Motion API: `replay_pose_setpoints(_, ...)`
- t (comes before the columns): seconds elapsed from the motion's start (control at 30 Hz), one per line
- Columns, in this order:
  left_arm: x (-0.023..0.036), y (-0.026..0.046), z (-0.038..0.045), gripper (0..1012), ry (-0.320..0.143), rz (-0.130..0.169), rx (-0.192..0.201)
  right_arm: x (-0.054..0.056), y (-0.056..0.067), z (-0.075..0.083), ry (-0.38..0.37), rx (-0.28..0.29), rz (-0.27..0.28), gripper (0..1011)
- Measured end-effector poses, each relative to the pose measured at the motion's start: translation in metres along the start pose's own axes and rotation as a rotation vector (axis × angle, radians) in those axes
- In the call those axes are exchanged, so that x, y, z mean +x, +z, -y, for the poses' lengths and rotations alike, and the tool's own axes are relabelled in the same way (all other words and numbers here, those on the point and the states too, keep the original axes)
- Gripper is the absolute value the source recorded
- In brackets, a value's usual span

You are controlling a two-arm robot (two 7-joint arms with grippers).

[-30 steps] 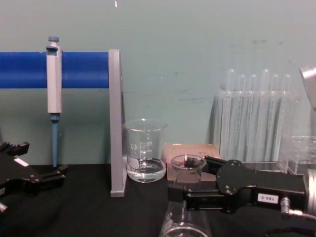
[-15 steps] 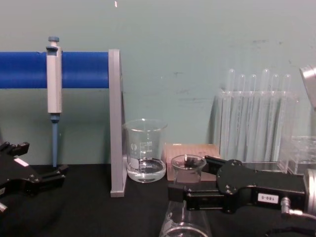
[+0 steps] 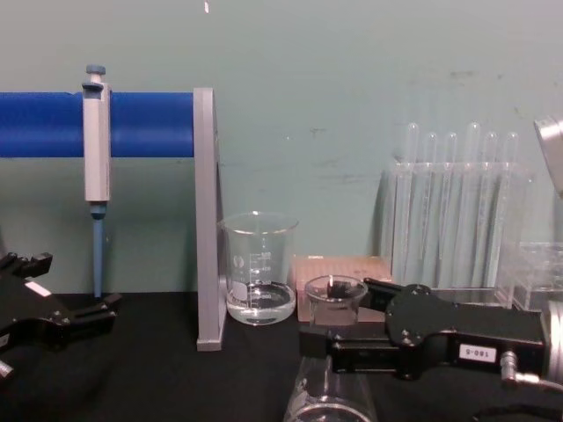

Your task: Grasp the erlenmeyer flask with one hand, shake it three times, then place it back.

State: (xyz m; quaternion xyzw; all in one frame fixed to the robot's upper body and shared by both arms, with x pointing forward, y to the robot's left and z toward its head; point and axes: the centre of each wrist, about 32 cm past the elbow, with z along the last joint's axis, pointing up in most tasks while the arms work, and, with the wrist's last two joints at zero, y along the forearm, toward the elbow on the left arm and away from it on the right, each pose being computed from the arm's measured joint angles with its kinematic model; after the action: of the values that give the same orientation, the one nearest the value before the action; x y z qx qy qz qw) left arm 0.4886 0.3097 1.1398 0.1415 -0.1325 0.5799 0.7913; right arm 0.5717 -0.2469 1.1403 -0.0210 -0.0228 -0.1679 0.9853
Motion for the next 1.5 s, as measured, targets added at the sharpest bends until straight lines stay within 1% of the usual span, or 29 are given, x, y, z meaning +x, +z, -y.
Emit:
replay_pose_setpoints(0.03, 0.0, 0.0, 0.0, 1001, 0.0, 0.0, 0.0, 0.0, 0.0, 0.0, 0.0, 0.0, 0.0, 958)
replay_pose_setpoints(0.07, 0.0, 0.0, 0.0, 1001, 0.0, 0.0, 0.0, 0.0, 0.0, 0.0, 0.0, 0.0, 0.0, 916)
replay_pose_setpoints(0.13, 0.0, 0.0, 0.0, 1001, 0.0, 0.0, 0.0, 0.0, 0.0, 0.0, 0.0, 0.0, 0.0, 888)
replay_pose_setpoints(0.17, 0.0, 0.0, 0.0, 1001, 0.0, 0.0, 0.0, 0.0, 0.0, 0.0, 0.0, 0.0, 0.0, 836)
replay_pose_setpoints(0.2, 0.0, 0.0, 0.0, 1001, 0.0, 0.0, 0.0, 0.0, 0.0, 0.0, 0.0, 0.0, 0.0, 836)
replay_pose_setpoints(0.27, 0.0, 0.0, 0.0, 1001, 0.0, 0.0, 0.0, 0.0, 0.0, 0.0, 0.0, 0.0, 0.0, 764)
replay_pose_setpoints(0.3, 0.0, 0.0, 0.0, 1001, 0.0, 0.0, 0.0, 0.0, 0.0, 0.0, 0.0, 0.0, 0.0, 764)
replay_pose_setpoints(0.33, 0.0, 0.0, 0.0, 1001, 0.0, 0.0, 0.0, 0.0, 0.0, 0.0, 0.0, 0.0, 0.0, 710)
replay_pose_setpoints(0.4, 0.0, 0.0, 0.0, 1001, 0.0, 0.0, 0.0, 0.0, 0.0, 0.0, 0.0, 0.0, 0.0, 681)
replay_pose_setpoints(0.43, 0.0, 0.0, 0.0, 1001, 0.0, 0.0, 0.0, 0.0, 0.0, 0.0, 0.0, 0.0, 0.0, 612)
replay_pose_setpoints(0.47, 0.0, 0.0, 0.0, 1001, 0.0, 0.0, 0.0, 0.0, 0.0, 0.0, 0.0, 0.0, 0.0, 570)
replay_pose_setpoints(0.6, 0.0, 0.0, 0.0, 1001, 0.0, 0.0, 0.0, 0.0, 0.0, 0.0, 0.0, 0.0, 0.0, 461)
replay_pose_setpoints(0.73, 0.0, 0.0, 0.0, 1001, 0.0, 0.0, 0.0, 0.0, 0.0, 0.0, 0.0, 0.0, 0.0, 449)
replay_pose_setpoints(1.5, 0.0, 0.0, 0.0, 1001, 0.0, 0.0, 0.0, 0.0, -0.0003, -0.0001, 0.003, 0.003, -0.003, 449)
